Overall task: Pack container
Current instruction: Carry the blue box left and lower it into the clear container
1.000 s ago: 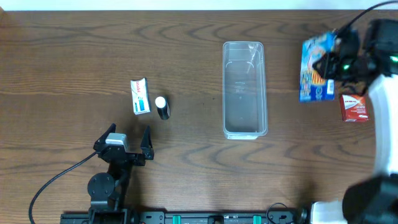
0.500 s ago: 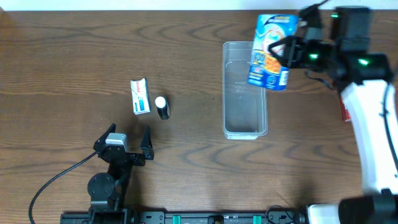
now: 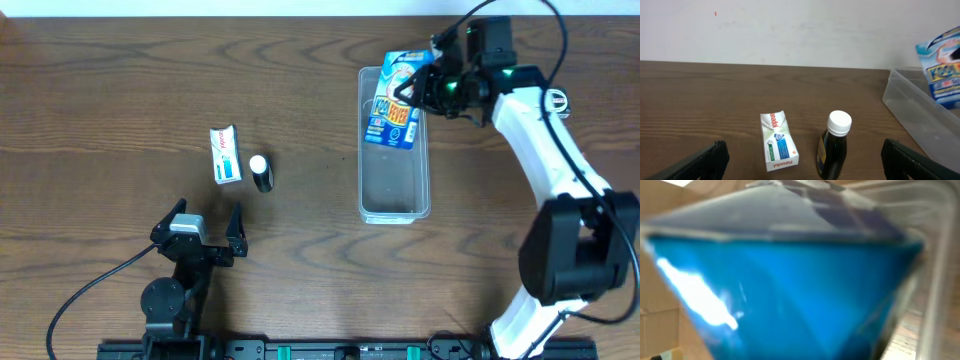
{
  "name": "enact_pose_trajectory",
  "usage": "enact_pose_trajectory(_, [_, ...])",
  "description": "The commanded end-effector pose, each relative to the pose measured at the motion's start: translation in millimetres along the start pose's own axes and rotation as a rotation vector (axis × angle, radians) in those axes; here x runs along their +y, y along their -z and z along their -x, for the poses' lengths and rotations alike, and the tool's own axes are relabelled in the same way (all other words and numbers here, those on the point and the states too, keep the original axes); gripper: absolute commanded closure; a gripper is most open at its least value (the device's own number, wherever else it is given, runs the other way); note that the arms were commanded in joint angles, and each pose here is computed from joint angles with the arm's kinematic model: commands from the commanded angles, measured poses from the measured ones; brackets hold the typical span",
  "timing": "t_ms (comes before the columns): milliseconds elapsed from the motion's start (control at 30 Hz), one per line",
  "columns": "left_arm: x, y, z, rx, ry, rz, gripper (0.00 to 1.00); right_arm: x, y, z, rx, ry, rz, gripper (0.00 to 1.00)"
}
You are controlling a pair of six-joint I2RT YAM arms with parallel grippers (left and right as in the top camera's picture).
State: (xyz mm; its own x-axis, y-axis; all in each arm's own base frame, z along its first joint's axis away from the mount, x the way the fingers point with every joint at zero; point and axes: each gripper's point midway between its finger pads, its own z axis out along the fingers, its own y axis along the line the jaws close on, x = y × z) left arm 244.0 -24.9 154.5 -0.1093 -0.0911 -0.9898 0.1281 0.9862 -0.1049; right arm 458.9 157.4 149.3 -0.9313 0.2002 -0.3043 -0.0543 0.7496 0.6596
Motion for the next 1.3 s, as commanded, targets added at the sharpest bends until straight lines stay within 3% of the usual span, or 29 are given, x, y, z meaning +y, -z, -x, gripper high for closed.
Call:
enact_pose_trajectory(0, [1.7, -0.8, -16.4, 0.054, 0.012, 0.003, 0.02, 9.1, -10.7, -9.4, 0.046, -0.019, 0.059, 0.76])
enact_pose_trajectory(100, [1.7, -0.8, -16.4, 0.054, 0.012, 0.003, 0.02, 6.2, -15.3, -10.0, 0.053, -0.022, 0.060, 0.71])
enact_pose_trajectory(167, [1.7, -0.8, -16.4, 0.054, 0.012, 0.004, 0.02, 6.1, -15.4, -10.1, 0.054, -0.023, 0.060, 0.56])
enact_pose_trajectory(300, [1.7, -0.8, -16.4, 0.054, 0.012, 0.004, 0.02, 6.0, -15.4, -10.2, 0.054, -0.023, 0.060, 0.45])
enact_pose_trajectory(1000, [1.7, -0.8, -16.4, 0.054, 0.012, 0.003, 0.02, 11.4, -3.0, -4.2, 0.014, 0.013, 0.026, 0.50])
enact_pose_trajectory(1133, [1.7, -0.8, -16.4, 0.054, 0.012, 0.004, 0.02, 21.3, 25.2, 12.6, -0.046, 0.065, 0.031, 0.45])
enact_pose_trajectory(1267, [1.7, -0.8, -16.4, 0.054, 0.012, 0.003, 0.02, 23.0, 83.9, 36.4, -0.157, 0.153, -0.042, 0.37])
